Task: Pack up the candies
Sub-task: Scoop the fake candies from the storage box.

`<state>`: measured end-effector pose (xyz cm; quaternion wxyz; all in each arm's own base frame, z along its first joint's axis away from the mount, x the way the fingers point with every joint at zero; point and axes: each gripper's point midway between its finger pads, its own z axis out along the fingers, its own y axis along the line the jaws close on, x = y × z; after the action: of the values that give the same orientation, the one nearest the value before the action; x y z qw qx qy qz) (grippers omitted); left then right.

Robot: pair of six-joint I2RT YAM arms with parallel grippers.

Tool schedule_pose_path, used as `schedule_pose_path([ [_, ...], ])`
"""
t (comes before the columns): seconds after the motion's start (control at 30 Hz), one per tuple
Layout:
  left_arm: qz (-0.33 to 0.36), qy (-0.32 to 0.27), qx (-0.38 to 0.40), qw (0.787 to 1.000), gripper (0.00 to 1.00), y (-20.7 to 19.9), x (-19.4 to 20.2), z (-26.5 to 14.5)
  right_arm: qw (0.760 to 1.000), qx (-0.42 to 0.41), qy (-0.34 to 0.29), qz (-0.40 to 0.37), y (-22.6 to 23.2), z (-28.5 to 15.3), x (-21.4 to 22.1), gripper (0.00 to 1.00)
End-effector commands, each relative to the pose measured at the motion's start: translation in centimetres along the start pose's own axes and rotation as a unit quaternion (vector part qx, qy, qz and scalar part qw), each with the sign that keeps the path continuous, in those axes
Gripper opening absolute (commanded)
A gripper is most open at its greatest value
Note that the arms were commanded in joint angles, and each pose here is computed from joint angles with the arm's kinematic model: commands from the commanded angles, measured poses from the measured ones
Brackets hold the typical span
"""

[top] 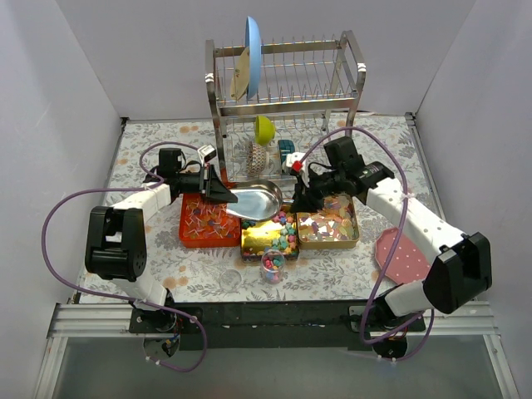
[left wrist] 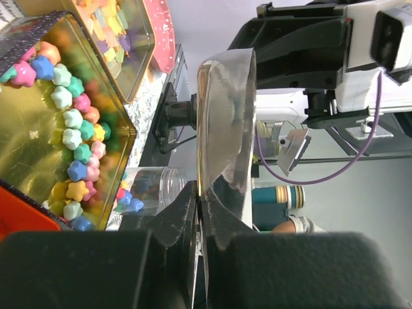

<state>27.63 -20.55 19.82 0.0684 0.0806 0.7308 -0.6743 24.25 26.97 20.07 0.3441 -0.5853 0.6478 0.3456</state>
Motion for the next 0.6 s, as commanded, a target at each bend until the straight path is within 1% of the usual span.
schedule_pose_path([
  [0.0,0.033,-0.004,-0.003,0.999,0.08,-0.9,-0.3,-0.3,0.998,0.029,-0.014,0.059,-1.7,-0.3,-3.1,0.01],
  [0.03,0.034,-0.01,-0.011,0.999,0.11,-0.6,-0.5,-0.4,0.998,0.03,-0.01,0.062,-1.7,-0.3,-3.3,0.01],
  [0.1,0.035,-0.028,-0.031,0.999,0.17,0.0,-1.1,-0.9,0.999,0.031,0.004,0.039,-2.0,-0.7,-3.4,0.01],
  [0.13,0.034,-0.033,-0.037,0.998,0.21,0.2,-1.3,-1.2,0.999,0.032,0.01,0.026,-2.1,-1.0,-3.5,0.01],
  [0.17,0.029,-0.04,-0.046,0.998,0.22,0.3,-1.4,-1.5,0.999,0.026,0.024,-0.004,-2.1,-1.1,-3.1,0.01],
  [0.2,0.04,-0.049,-0.052,0.997,0.23,0.4,-1.7,-2.1,0.999,0.02,0.039,-0.005,-1.7,-1.7,-3.0,0.01],
  [0.23,0.043,-0.056,-0.061,0.996,0.29,0.6,-1.8,-2.4,0.999,0.016,0.051,-0.01,-1.5,-1.9,-2.7,0.01],
  [0.33,0.044,-0.074,-0.092,0.992,0.37,1.0,-1.6,-3.2,0.995,-0.003,0.1,-0.011,-0.7,-2.8,-0.9,0.01],
  [0.4,0.042,-0.107,-0.13,0.985,0.41,1.7,-2.2,-4.6,0.991,-0.011,0.133,-0.022,-0.5,-3.3,0.4,0.01],
  [0.47,0.036,-0.114,-0.158,0.98,0.44,2.8,-1.8,-4.9,0.984,-0.021,0.176,-0.015,-0.1,-3.8,2.2,0.01],
  [0.5,0.039,-0.119,-0.172,0.977,0.44,3.2,-1.7,-5.1,0.982,-0.022,0.189,-0.011,-0.1,-4.0,2.8,0.01],
  [0.53,0.032,-0.125,-0.202,0.971,0.44,4.5,-1.5,-5.4,0.978,-0.026,0.205,-0.004,0.2,-4.2,3.5,0.01],
  [0.57,0.028,-0.128,-0.216,0.968,0.44,5.1,-1.4,-5.6,0.975,-0.026,0.22,0.0,0.0,-4.3,4.3,0.01],
])
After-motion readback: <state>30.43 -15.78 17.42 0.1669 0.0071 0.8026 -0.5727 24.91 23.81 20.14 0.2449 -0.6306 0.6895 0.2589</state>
